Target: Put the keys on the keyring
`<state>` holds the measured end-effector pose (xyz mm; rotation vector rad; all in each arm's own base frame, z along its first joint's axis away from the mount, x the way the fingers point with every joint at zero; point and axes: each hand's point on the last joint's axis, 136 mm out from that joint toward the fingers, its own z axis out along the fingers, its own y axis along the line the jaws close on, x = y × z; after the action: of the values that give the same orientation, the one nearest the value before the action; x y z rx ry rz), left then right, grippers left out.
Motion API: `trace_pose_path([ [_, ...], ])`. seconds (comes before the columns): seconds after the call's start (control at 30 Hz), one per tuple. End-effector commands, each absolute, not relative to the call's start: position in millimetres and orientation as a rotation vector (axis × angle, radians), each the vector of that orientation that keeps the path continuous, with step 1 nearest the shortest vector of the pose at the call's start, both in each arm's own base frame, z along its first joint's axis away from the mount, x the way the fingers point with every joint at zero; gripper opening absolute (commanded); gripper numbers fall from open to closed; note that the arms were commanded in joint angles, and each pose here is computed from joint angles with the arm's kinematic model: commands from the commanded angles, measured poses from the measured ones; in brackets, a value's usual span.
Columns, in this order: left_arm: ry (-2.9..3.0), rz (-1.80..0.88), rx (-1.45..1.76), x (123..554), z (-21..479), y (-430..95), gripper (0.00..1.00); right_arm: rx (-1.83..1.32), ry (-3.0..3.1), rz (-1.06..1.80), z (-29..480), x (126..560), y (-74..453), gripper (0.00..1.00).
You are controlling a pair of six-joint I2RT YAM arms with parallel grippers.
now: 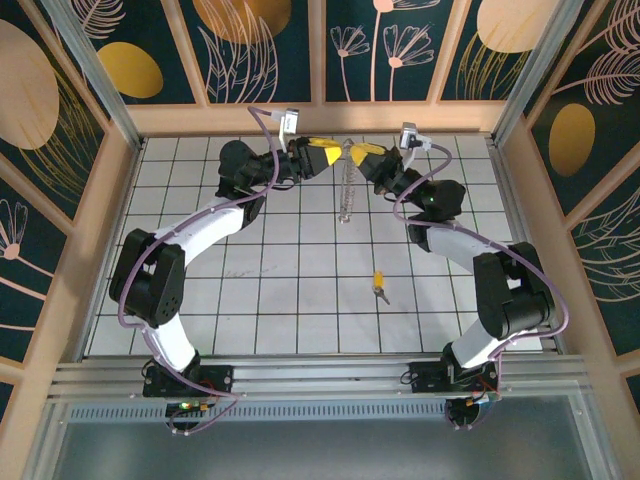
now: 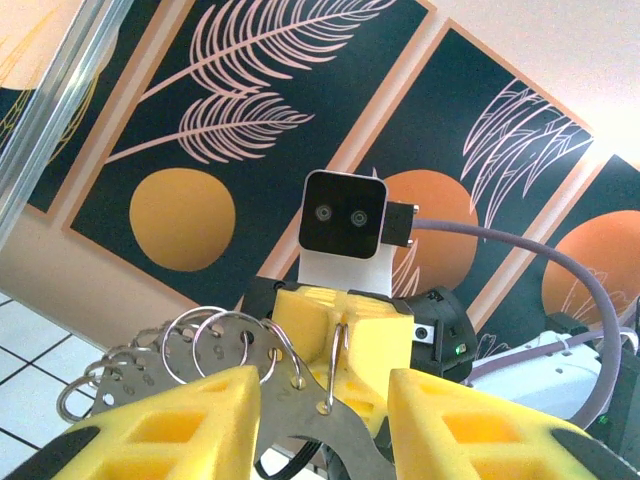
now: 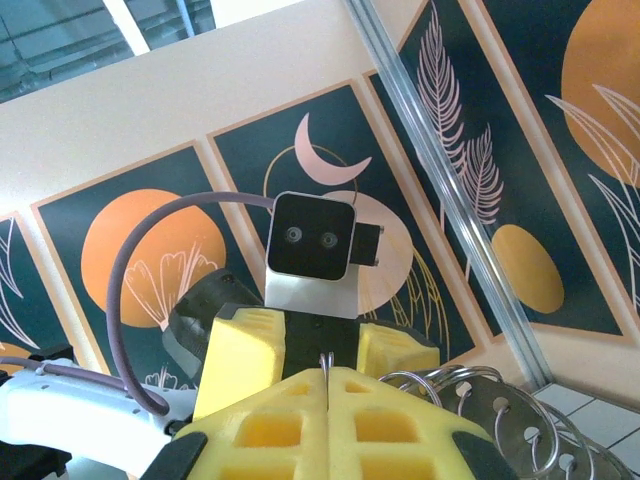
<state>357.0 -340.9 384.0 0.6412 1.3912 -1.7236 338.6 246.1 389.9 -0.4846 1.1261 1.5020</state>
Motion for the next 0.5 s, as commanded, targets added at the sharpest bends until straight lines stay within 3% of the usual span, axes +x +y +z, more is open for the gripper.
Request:
trace_pose_path([
  [0.0,1.309,-1.728,0.690,349.5,402.9,-342.2,0.38,-0.523,1.010,1.501,412.5,325.3,245.1,0.00],
  [0.27,1.312,-1.731,0.694,348.7,400.9,-343.6,0.38,-0.525,1.013,1.510,412.0,325.8,249.1,0.00],
  [0.47,1.321,-1.736,0.695,348.3,396.5,-344.3,0.31,-0.520,1.018,1.512,411.0,326.8,249.7,0.00],
])
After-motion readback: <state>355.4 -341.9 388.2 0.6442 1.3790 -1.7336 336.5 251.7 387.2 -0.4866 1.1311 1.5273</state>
